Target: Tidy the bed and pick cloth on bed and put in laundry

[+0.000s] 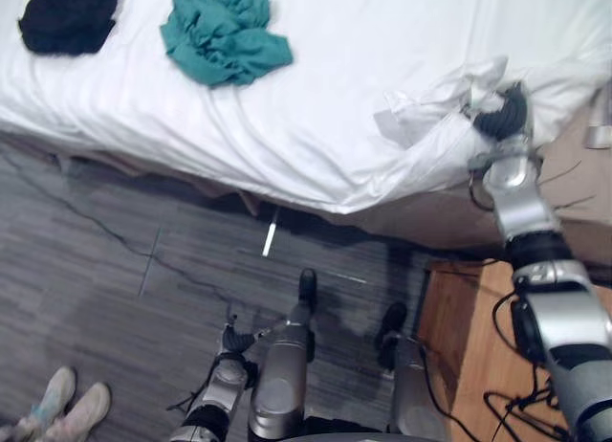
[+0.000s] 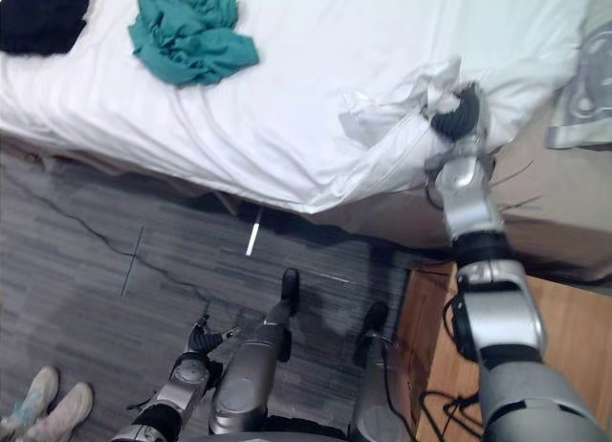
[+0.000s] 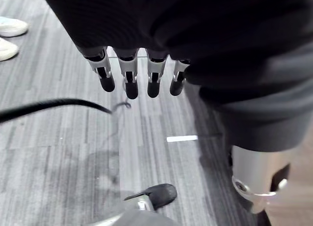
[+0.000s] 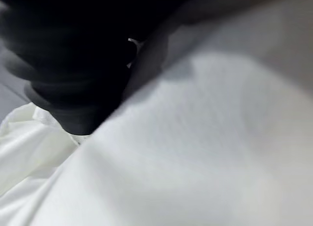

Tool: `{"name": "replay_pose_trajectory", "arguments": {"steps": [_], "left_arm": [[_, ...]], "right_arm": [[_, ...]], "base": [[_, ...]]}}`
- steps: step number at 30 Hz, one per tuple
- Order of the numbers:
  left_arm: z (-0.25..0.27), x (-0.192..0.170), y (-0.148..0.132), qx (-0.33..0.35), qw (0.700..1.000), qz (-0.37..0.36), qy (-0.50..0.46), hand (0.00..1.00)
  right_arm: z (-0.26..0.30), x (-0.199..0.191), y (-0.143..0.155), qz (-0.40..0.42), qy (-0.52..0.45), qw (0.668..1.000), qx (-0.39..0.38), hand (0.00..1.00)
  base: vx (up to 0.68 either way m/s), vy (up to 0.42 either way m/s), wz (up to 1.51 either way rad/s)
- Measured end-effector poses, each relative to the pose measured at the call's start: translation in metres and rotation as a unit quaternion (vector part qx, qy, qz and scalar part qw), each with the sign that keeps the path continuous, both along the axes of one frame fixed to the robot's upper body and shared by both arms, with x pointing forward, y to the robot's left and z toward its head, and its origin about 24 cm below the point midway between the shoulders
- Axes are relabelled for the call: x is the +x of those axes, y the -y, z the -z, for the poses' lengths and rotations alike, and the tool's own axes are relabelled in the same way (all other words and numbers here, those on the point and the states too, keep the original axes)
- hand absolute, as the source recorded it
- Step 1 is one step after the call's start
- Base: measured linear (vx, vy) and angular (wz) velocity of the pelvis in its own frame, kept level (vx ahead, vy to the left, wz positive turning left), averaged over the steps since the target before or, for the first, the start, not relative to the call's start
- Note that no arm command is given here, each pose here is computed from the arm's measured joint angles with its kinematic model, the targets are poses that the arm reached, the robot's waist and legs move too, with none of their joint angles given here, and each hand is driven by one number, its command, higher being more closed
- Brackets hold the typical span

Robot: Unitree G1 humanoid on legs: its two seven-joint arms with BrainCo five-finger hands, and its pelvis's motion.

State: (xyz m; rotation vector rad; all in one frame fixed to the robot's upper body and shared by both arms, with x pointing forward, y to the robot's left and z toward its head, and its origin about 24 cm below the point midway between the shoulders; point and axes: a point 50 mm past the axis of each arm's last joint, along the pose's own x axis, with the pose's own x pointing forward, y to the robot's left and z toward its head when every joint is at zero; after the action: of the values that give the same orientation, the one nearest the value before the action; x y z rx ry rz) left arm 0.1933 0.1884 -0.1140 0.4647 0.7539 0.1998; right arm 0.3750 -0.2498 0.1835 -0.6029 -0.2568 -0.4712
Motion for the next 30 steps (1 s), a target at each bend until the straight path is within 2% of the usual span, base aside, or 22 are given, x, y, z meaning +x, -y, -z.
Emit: {"name": "replay_pose_trajectory", "arguments": {"steps": [2, 3, 7, 9, 11, 12, 13, 16, 17, 18, 20, 22, 23, 25, 26, 27, 30], "left_arm": [[0.000, -0.003, -0.004, -0.002, 1.000, -0.012, -0.001, 0.00], [0.000, -0.005, -0.008, -0.001, 1.000, -0.016, -0.007, 0.00], [0.004, -0.011, -0.010, -0.009, 0.999, -0.018, -0.026, 0.00], [0.008, -0.016, -0.002, -0.024, 0.999, -0.012, -0.038, 0.00], [0.014, -0.025, 0.005, -0.040, 0.998, -0.011, -0.054, 0.00], [0.016, -0.031, 0.007, -0.045, 0.997, -0.012, -0.062, 0.00], [0.019, -0.038, 0.007, -0.048, 0.996, -0.017, -0.074, 0.00], [0.023, -0.046, 0.003, -0.057, 0.994, -0.035, -0.088, 0.00], [0.024, -0.049, 0.000, -0.056, 0.993, -0.044, -0.090, 0.00], [0.024, -0.050, -0.001, -0.056, 0.993, -0.047, -0.092, 0.00], [0.026, -0.054, -0.002, -0.057, 0.992, -0.051, -0.099, 0.00], [0.027, -0.056, -0.003, -0.055, 0.992, -0.052, -0.104, 0.00], [0.027, -0.057, -0.002, -0.056, 0.992, -0.052, -0.104, 0.00], [0.028, -0.057, -0.003, -0.055, 0.992, -0.052, -0.105, 0.00], [0.028, -0.057, -0.003, -0.055, 0.992, -0.052, -0.105, 0.00], [0.028, -0.057, -0.002, -0.055, 0.992, -0.052, -0.105, 0.00], [0.028, -0.057, -0.002, -0.055, 0.992, -0.050, -0.103, 0.00]], "right_arm": [[0.035, -0.015, 0.003, 0.011, -0.020, 0.998, 0.050, 0.00], [0.065, -0.029, 0.005, 0.024, -0.041, 0.994, 0.100, 0.00], [0.162, -0.089, 0.017, 0.101, -0.142, 0.961, 0.217, 0.00], [0.177, -0.102, 0.014, 0.110, -0.157, 0.952, 0.238, 0.00], [0.195, -0.111, 0.012, 0.130, -0.171, 0.932, 0.291, 0.00], [0.210, -0.121, 0.013, 0.154, -0.181, 0.908, 0.344, 0.00], [0.235, -0.140, 0.017, 0.198, -0.209, 0.869, 0.403, 0.00], [0.271, -0.191, 0.034, 0.292, -0.237, 0.797, 0.472, 0.00], [0.278, -0.212, 0.044, 0.332, -0.232, 0.773, 0.489, 1.00], [0.278, -0.223, 0.053, 0.355, -0.224, 0.765, 0.488, 1.00], [0.268, -0.231, 0.075, 0.390, -0.199, 0.766, 0.472, 1.00], [0.229, -0.223, 0.105, 0.407, -0.125, 0.799, 0.425, 1.00], [0.217, -0.220, 0.110, 0.404, -0.104, 0.811, 0.411, 1.00], [0.171, -0.201, 0.125, 0.389, -0.047, 0.858, 0.332, 1.00], [0.164, -0.196, 0.126, 0.385, -0.039, 0.864, 0.322, 1.00], [0.142, -0.176, 0.124, 0.358, -0.017, 0.888, 0.288, 1.00], [0.104, -0.129, 0.107, 0.287, 0.012, 0.928, 0.236, 1.00]], "base": [[0.10, -0.015, -0.16], [0.12, -0.006, -0.17], [0.11, 0.005, -0.16], [0.09, -0.003, -0.16], [0.06, 0.001, -0.20], [0.03, 0.004, -0.21], [0.02, 0.003, -0.22], [0.02, 0.003, -0.26], [0.03, 0.000, -0.30], [0.00, 0.003, -0.25], [-0.01, 0.011, -0.16], [-0.03, 0.019, -0.14], [-0.04, 0.015, -0.01], [-0.04, 0.014, 0.05], [-0.04, 0.016, 0.01], [-0.04, 0.018, -0.01], [-0.04, 0.015, 0.00]]}}
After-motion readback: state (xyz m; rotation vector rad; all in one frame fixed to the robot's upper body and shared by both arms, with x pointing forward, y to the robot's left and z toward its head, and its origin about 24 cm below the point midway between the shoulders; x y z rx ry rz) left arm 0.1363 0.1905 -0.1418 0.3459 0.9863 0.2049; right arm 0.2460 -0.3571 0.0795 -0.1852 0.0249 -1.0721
